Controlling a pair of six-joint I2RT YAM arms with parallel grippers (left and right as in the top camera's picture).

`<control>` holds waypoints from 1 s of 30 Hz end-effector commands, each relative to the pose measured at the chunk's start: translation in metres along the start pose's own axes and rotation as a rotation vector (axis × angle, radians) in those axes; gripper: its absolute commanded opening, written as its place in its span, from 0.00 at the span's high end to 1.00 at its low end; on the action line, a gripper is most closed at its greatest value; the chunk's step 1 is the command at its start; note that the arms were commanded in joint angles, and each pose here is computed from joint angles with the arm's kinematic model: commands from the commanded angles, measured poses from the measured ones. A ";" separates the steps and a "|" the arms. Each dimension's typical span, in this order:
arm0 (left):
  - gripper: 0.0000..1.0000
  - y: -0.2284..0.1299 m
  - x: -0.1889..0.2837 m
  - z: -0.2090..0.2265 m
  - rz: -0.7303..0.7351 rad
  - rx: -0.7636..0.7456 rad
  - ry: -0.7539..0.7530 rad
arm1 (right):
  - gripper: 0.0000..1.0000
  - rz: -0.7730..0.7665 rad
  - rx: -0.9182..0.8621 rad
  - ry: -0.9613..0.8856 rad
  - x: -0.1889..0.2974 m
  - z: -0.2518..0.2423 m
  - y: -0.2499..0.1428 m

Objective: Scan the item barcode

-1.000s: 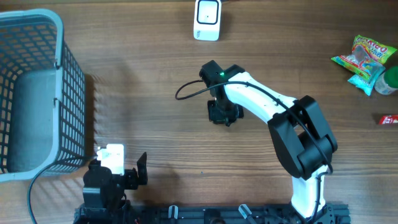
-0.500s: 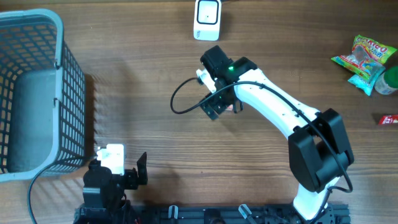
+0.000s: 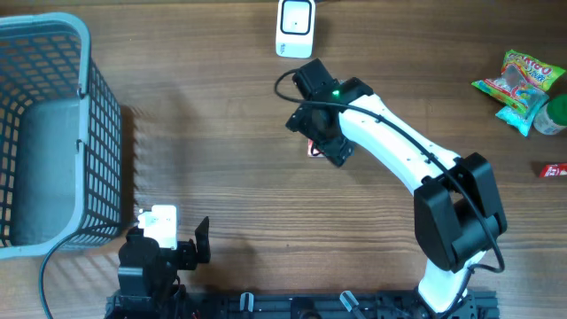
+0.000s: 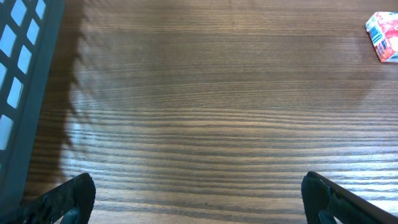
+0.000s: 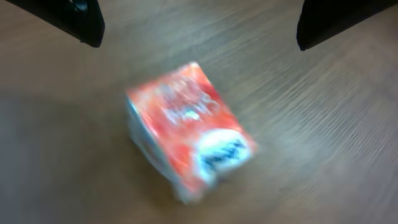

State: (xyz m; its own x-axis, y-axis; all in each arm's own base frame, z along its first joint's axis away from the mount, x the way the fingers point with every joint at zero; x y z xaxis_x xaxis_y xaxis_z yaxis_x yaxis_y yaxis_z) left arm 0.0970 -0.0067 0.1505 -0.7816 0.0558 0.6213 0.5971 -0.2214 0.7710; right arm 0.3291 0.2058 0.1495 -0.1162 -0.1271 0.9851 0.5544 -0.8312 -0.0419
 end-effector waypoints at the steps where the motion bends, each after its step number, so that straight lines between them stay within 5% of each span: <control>1: 0.00 0.000 0.000 0.000 -0.003 -0.016 0.002 | 0.00 0.093 -0.320 -0.001 0.003 0.002 -0.009; 9: 0.00 0.000 0.000 0.000 -0.004 -0.016 0.002 | 0.00 0.110 -0.391 0.041 0.003 0.009 -0.010; 13: 0.00 0.000 0.000 0.000 -0.004 -0.016 0.002 | 0.00 0.151 -0.764 -0.079 -0.001 -0.002 -0.015; 30: 0.00 0.000 0.000 0.000 -0.004 -0.016 0.002 | 0.00 0.147 -0.826 -0.062 -0.058 0.011 0.034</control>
State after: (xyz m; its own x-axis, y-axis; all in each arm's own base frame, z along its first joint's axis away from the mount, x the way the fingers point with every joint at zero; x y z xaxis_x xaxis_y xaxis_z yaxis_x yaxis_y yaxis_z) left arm 0.0969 -0.0067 0.1505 -0.7813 0.0558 0.6216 0.5975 -0.2211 0.7708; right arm 0.3585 0.1960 0.0963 -0.0228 -0.2551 0.9667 -0.2147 -0.9431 -0.2539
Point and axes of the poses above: each gripper's point midway between its finger pads, its own x axis back along the fingers, its own z axis along the line the jaws close on, y = z × x, the point moved 9 cm from there along x, back along the fingers, and after that the axes turned 14 degrees about -x, right-handed, at the moved point
